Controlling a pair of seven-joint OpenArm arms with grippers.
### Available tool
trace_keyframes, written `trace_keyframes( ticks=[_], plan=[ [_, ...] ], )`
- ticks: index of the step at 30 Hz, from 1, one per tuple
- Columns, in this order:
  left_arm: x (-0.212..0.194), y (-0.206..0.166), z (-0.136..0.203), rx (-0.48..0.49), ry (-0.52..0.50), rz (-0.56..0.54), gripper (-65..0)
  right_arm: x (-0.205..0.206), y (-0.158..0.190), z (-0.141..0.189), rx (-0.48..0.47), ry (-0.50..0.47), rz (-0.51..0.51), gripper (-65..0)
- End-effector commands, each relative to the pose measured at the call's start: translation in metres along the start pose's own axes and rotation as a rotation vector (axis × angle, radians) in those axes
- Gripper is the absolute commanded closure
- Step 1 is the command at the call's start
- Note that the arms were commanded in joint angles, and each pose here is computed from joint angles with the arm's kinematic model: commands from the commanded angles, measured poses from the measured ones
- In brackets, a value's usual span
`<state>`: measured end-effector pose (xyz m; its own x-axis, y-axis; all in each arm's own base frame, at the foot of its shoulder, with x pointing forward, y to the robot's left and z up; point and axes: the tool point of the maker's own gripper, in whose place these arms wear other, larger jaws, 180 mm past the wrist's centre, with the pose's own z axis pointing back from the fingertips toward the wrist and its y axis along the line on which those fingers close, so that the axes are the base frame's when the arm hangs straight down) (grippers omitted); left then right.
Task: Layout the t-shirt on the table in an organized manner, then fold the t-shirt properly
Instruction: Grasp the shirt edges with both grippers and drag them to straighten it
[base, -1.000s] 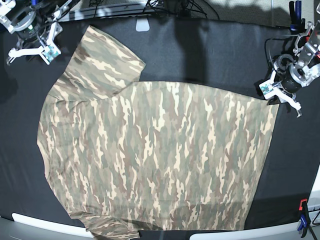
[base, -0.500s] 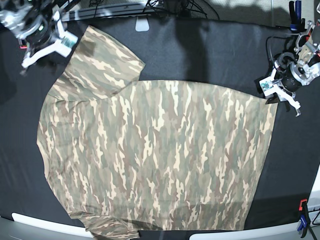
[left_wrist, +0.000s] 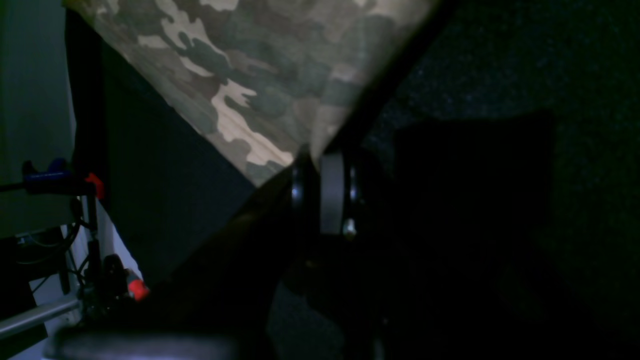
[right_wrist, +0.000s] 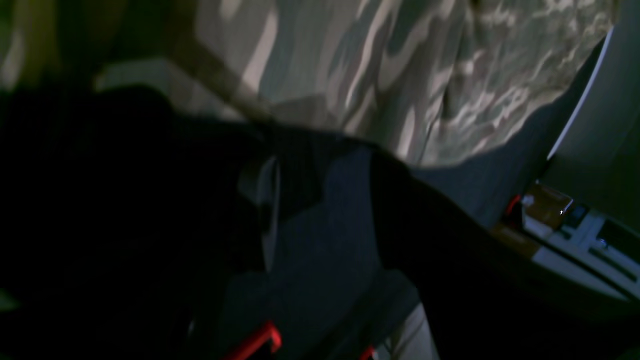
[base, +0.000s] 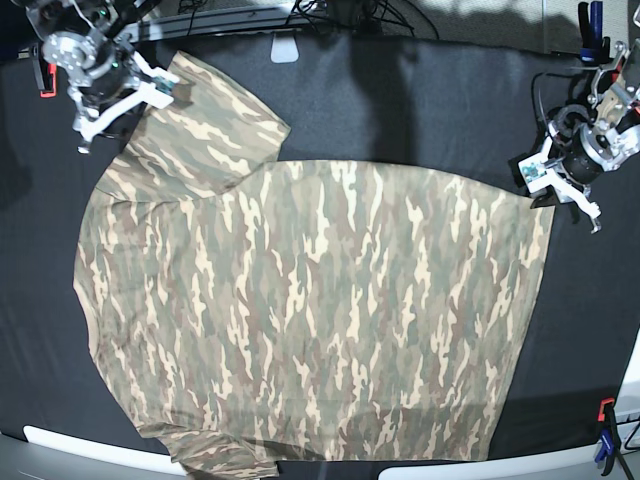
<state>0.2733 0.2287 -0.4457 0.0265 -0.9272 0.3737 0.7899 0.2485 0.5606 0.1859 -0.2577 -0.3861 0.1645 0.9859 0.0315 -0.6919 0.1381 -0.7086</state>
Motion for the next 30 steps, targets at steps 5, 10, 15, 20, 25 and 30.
trace_keyframes(
  ticks=[5, 10, 15, 20, 25, 30],
  plan=[
    [-0.004, 0.005, 0.003, -0.001, 0.012, -0.015, 0.0, 0.015, -0.003, -0.013, -0.008, -0.034, 0.03, -28.6],
    [-0.004, 0.005, 0.003, -0.002, 0.012, -0.015, 0.0, 0.029, -0.006, -0.023, -0.01, -0.049, 0.042, -28.6],
    [-0.004, 0.005, 0.003, -0.001, 0.011, -0.015, 0.0, 0.036, -0.012, -0.027, -0.024, -0.065, 0.041, -28.6],
    [-0.004, 0.005, 0.003, -0.002, 0.01, -0.014, 0.0, 0.037, -0.013, -0.029, -0.016, -0.068, 0.004, -18.6],
    [-0.004, 0.005, 0.003, -0.002, 0.01, -0.012, 0.0, 0.039, -0.012, -0.045, 0.01, -0.059, -0.063, -11.1],
    [-0.004, 0.005, 0.003, -0.002, 0.01, -0.011, 0.0, 0.04, -0.014, -0.047, 0.014, -0.061, -0.082, 0.0]
  ],
)
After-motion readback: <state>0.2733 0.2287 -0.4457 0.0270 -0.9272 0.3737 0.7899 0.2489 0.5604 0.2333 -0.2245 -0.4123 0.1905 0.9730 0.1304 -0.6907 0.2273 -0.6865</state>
